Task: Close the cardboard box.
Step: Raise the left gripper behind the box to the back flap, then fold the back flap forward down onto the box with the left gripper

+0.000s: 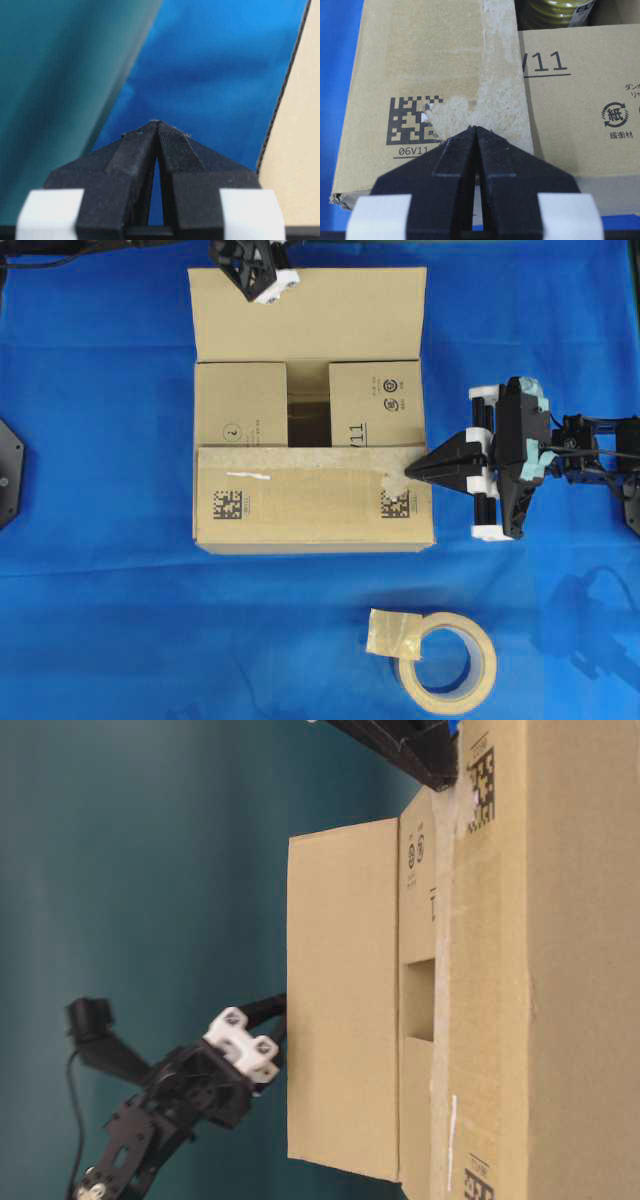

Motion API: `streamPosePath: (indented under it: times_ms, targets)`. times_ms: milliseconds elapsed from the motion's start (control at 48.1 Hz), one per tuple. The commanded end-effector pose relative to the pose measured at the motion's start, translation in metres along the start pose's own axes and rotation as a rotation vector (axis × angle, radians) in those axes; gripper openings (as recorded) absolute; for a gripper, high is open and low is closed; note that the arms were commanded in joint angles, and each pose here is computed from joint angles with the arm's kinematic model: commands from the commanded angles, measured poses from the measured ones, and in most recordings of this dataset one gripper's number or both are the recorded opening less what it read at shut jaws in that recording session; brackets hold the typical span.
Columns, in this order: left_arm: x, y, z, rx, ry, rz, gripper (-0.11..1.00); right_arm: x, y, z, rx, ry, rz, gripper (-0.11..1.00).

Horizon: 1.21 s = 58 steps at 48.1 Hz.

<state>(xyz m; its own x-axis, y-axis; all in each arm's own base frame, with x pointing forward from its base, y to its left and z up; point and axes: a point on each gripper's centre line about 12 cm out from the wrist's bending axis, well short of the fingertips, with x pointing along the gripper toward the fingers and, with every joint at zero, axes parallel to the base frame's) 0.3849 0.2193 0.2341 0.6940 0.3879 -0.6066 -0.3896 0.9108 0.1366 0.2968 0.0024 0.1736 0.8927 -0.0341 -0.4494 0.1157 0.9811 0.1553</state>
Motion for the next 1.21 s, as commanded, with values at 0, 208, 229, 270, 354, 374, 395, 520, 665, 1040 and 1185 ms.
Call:
streamPosePath:
  times_ms: [0,208,229,270,354,374,395,520,665,1040,1185]
  targets:
    - [-0.002,0.003,0.009,-0.002,0.003,0.001,0.0,0.0,0.0,0.009,0.001,-0.034,-0.001,0.0]
    - [-0.001,-0.002,0.009,0.0,0.03,-0.013,0.0,0.0,-0.001,0.01,-0.001,-0.035,-0.003,0.0]
    - [-0.002,-0.003,0.01,0.003,0.03,-0.014,0.0,0.0,-0.001,0.01,-0.002,-0.035,-0.004,0.0]
    - [-0.003,-0.004,0.011,0.006,0.031,-0.018,0.0,0.0,-0.001,0.01,-0.002,-0.036,-0.003,0.0]
    - [-0.007,-0.009,0.018,0.015,0.031,-0.029,0.0,0.0,-0.001,0.01,-0.002,-0.036,-0.003,0.0]
    - [-0.008,-0.01,0.02,0.019,0.032,-0.032,0.0,0.0,-0.001,0.01,-0.002,-0.036,-0.003,0.0]
    - [-0.009,-0.01,0.022,0.02,0.031,-0.034,0.0,0.0,-0.001,0.01,-0.001,-0.036,-0.005,0.0]
    - [-0.015,-0.018,0.032,0.041,0.06,-0.057,0.0,0.0,-0.002,0.01,-0.002,-0.038,-0.006,0.0]
    - [-0.019,-0.028,0.037,0.058,0.111,-0.086,0.0,0.0,-0.002,0.01,-0.004,-0.041,-0.006,0.0]
    - [-0.05,-0.069,0.047,0.091,0.115,-0.163,0.0,0.0,-0.004,0.01,-0.004,-0.045,-0.011,0.0]
    - [-0.057,-0.091,0.04,0.118,0.123,-0.202,0.0,0.0,-0.004,0.011,-0.005,-0.048,-0.011,0.0]
